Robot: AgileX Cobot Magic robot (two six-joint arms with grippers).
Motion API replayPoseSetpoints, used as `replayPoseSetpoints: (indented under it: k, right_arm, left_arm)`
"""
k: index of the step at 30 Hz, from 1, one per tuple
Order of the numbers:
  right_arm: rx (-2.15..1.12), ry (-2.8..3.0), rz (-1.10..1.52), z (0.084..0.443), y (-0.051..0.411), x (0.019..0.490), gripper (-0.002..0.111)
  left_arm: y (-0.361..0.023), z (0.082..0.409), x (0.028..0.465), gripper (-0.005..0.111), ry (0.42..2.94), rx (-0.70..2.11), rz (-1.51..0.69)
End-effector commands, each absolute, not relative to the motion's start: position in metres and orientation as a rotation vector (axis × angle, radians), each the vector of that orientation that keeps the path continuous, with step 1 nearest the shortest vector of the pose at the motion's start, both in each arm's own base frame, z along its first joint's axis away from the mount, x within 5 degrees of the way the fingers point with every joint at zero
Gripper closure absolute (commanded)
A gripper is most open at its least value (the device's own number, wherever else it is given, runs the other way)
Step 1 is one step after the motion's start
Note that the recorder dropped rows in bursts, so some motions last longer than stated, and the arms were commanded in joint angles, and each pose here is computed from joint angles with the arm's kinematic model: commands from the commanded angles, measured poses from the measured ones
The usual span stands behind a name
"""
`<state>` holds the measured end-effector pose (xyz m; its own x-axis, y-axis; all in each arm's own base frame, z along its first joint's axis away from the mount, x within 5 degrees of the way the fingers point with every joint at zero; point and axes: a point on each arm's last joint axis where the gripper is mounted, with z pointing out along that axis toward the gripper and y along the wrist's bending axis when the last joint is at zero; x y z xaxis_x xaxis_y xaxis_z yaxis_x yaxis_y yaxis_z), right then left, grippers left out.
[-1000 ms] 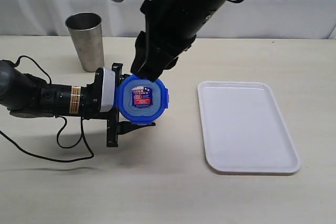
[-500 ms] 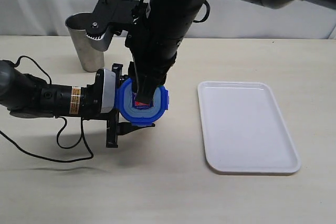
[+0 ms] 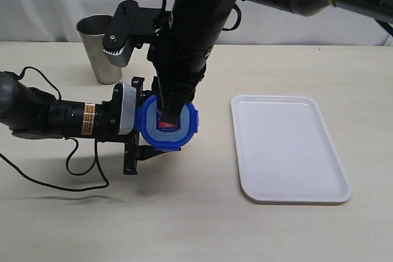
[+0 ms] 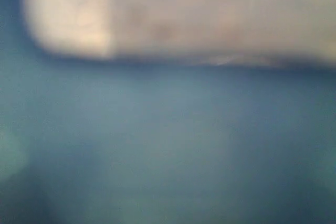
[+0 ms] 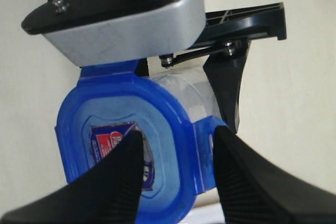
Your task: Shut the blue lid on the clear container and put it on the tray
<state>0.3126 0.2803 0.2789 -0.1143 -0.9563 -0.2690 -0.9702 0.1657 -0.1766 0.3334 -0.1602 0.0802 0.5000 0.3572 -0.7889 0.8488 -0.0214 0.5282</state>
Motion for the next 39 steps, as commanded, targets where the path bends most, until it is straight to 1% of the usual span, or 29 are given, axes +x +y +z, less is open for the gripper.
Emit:
replayPoseSetpoints:
  k: [1,7,12,18,22,32,35,39]
  right_arm:
    - [-1.935,2.224,0.08,0.26,0.279,0.308,0.068]
    - [-1.917,2.241,0.13,0.26,0.281,0.306,0.068]
    - [-1.928,2.268,0.159,0.248,0.285,0.308,0.074]
    - [-1.933,2.283,0.148,0.242,0.285,0.31,0.075]
    - [-1.919,2.31,0.15,0.238,0.286,0.31,0.078]
    - [-1.924,2.325,0.172,0.231,0.288,0.311,0.079]
    - [-1.951,2.357,0.172,0.221,0.284,0.306,0.079]
    - [-1.946,2.371,0.209,0.218,0.286,0.305,0.079]
  left_arm:
    - [-0.162,0.088,0.334,0.107,1.049,1.542,-0.573]
    - [-0.162,0.088,0.334,0.107,1.047,1.541,-0.574]
    - [-0.162,0.09,0.333,0.107,1.048,1.518,-0.605]
    - [-0.163,0.092,0.332,0.107,1.046,1.494,-0.638]
    - [-0.163,0.092,0.332,0.107,1.049,1.487,-0.642]
    - [-0.163,0.093,0.333,0.107,1.073,1.46,-0.655]
    - [-0.163,0.093,0.333,0.107,1.077,1.455,-0.655]
    - [-0.163,0.093,0.334,0.107,1.096,1.44,-0.667]
